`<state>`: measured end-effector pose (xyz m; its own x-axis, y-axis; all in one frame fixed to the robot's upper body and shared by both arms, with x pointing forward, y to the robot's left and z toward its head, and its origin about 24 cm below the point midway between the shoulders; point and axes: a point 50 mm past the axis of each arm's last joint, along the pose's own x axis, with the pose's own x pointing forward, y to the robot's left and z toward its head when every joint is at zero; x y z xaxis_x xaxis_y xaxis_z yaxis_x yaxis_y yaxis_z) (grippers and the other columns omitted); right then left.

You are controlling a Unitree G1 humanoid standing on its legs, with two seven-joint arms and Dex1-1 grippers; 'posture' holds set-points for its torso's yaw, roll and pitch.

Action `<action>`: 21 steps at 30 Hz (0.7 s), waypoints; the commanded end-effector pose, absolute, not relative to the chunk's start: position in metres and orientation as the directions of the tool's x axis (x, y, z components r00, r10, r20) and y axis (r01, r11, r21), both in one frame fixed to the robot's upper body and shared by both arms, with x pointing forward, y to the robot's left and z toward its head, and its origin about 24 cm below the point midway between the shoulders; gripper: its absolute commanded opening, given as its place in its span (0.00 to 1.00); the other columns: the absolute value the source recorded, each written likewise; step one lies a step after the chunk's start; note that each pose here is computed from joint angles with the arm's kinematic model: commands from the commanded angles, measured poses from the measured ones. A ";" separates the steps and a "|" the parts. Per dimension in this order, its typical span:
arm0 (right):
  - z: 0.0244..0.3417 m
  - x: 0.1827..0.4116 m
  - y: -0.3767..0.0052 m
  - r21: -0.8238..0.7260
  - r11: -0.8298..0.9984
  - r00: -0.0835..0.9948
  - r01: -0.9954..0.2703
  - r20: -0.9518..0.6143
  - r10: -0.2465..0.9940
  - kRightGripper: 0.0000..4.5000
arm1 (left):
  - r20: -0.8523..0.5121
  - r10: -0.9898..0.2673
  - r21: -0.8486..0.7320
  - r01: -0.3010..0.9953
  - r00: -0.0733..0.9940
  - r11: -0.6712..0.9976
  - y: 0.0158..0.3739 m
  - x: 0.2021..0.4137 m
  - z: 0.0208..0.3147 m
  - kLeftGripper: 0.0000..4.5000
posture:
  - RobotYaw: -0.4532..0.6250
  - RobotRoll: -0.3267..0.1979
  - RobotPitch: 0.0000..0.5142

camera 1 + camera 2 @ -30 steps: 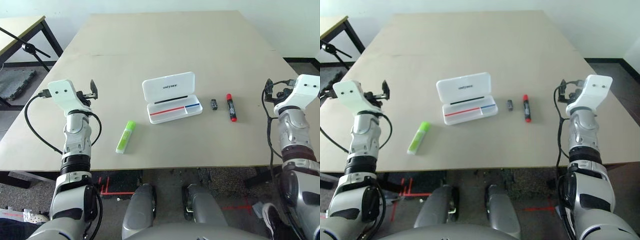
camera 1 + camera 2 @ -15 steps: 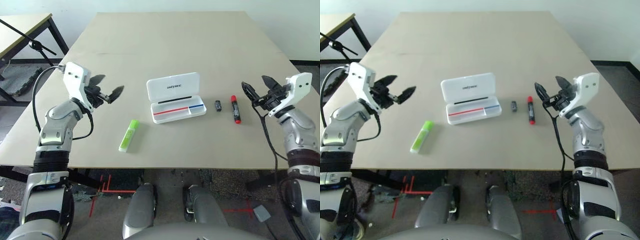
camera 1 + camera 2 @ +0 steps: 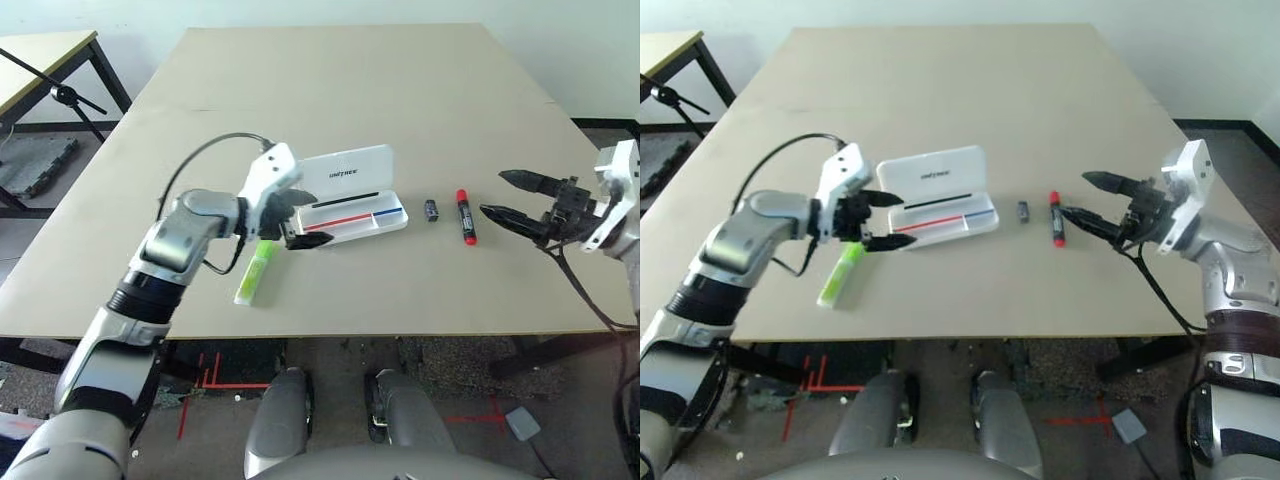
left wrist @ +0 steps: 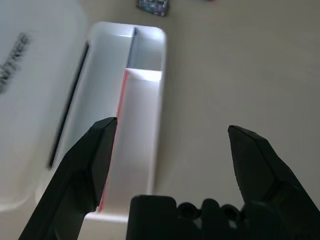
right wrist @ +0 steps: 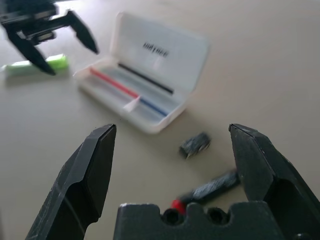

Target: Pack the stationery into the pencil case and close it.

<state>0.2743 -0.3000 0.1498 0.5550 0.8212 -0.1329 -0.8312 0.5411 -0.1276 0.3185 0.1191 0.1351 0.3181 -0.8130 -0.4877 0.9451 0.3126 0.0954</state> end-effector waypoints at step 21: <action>0.161 0.271 -0.293 -0.176 0.511 0.533 -0.841 -0.115 0.838 1.00 | -0.605 -0.735 0.151 0.951 0.306 0.272 0.099 0.328 0.102 1.00 | 0.54 0.62 0.22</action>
<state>0.2713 -0.2952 0.1570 0.5381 0.8328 -0.1302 -0.8404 0.5183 -0.1583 0.3302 0.1019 0.1051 0.3212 -0.7324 -0.6003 0.9454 0.2853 0.1578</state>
